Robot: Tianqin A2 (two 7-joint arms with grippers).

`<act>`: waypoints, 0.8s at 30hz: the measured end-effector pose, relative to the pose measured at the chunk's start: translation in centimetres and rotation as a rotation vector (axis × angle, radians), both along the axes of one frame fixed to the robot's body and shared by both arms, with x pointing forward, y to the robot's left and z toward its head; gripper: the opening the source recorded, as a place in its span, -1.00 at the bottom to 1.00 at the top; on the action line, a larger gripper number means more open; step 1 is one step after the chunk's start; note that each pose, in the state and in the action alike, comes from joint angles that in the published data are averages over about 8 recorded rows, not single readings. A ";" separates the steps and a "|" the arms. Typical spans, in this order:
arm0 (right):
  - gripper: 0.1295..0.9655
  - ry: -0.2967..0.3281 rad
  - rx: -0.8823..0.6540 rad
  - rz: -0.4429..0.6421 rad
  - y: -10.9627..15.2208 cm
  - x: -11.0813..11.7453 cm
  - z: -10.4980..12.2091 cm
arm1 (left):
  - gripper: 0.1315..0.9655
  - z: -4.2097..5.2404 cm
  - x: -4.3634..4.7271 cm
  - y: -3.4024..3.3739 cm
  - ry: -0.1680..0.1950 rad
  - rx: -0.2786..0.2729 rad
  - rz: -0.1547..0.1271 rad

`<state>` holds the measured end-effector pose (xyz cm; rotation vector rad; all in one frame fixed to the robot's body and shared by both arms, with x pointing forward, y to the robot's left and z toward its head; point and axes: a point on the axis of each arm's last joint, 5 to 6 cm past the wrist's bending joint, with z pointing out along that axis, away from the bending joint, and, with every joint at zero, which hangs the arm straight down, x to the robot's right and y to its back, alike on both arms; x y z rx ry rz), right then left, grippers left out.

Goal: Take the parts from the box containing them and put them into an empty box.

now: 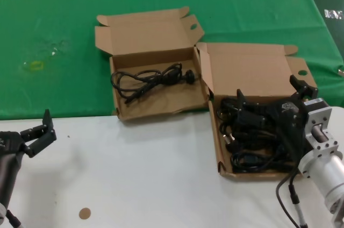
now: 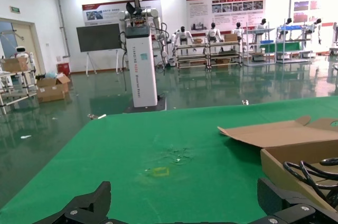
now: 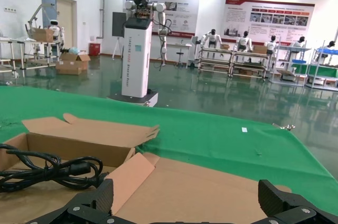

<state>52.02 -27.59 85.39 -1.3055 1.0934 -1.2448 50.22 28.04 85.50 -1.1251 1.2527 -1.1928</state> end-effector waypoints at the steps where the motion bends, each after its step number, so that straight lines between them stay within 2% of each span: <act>1: 1.00 0.000 0.000 0.000 0.0 0.0 0.0 | 1.00 0.00 0.00 0.00 0.000 0.000 0.000; 24: 1.00 0.000 0.000 0.000 0.0 0.0 0.0 | 1.00 0.00 0.00 0.00 0.000 0.000 0.000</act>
